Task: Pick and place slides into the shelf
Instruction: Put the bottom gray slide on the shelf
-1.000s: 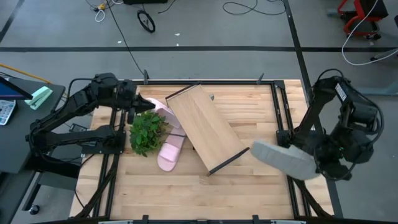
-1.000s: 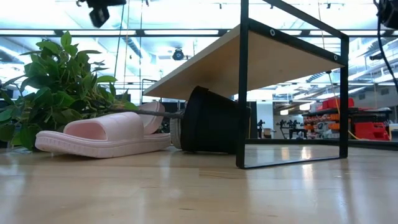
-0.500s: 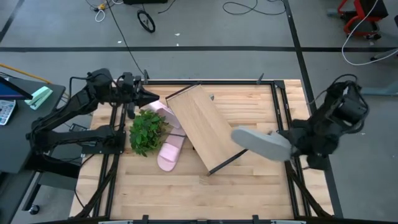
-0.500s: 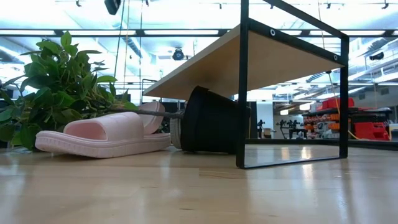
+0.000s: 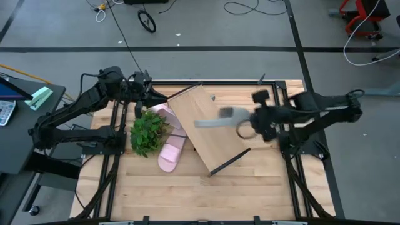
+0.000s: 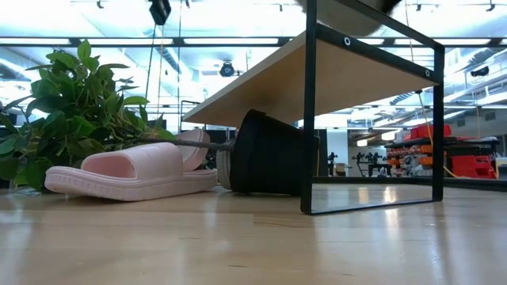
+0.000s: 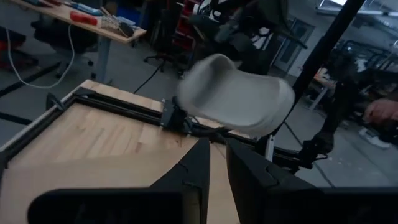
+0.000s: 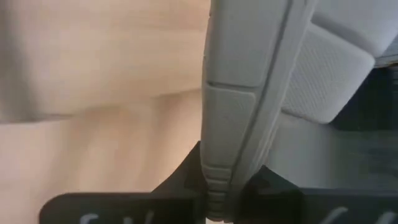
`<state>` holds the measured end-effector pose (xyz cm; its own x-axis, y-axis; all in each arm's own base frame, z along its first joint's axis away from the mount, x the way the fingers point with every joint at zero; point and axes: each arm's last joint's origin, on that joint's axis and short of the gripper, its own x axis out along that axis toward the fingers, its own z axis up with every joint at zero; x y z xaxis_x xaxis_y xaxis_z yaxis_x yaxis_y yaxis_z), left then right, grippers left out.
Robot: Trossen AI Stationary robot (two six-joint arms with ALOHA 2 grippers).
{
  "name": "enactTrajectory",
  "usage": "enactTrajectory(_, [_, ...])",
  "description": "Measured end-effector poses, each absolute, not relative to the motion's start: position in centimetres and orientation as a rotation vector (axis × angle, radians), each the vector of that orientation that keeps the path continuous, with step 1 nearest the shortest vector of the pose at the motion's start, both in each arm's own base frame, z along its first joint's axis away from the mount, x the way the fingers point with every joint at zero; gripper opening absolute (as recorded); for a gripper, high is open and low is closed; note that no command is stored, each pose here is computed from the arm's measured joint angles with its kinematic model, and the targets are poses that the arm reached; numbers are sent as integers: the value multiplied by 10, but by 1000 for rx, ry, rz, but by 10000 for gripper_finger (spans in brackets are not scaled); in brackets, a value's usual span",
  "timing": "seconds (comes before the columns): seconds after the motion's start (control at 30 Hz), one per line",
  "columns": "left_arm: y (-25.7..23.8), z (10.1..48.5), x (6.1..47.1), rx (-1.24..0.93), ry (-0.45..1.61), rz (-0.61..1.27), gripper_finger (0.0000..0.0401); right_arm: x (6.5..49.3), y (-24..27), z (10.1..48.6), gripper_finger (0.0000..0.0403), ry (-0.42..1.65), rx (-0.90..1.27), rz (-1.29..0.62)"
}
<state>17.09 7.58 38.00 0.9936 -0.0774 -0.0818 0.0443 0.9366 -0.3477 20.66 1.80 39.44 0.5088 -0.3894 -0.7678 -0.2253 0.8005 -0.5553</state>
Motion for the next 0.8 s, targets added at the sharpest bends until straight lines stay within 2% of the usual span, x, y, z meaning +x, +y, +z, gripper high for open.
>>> enactTrajectory(0.17, [75,380,171,-385,99,-86,64,240,-16,399,36,1014,-922,-289])
enactTrajectory(0.4, [75,380,171,-388,99,-91,61,269,-56,399,36,937,-1048,-487])
enactTrajectory(0.57, [75,380,171,-388,100,-91,69,277,-64,369,36,949,-1149,-447])
enactTrajectory(0.8, [75,380,171,-413,102,-90,78,278,-68,316,36,982,-1172,-403])
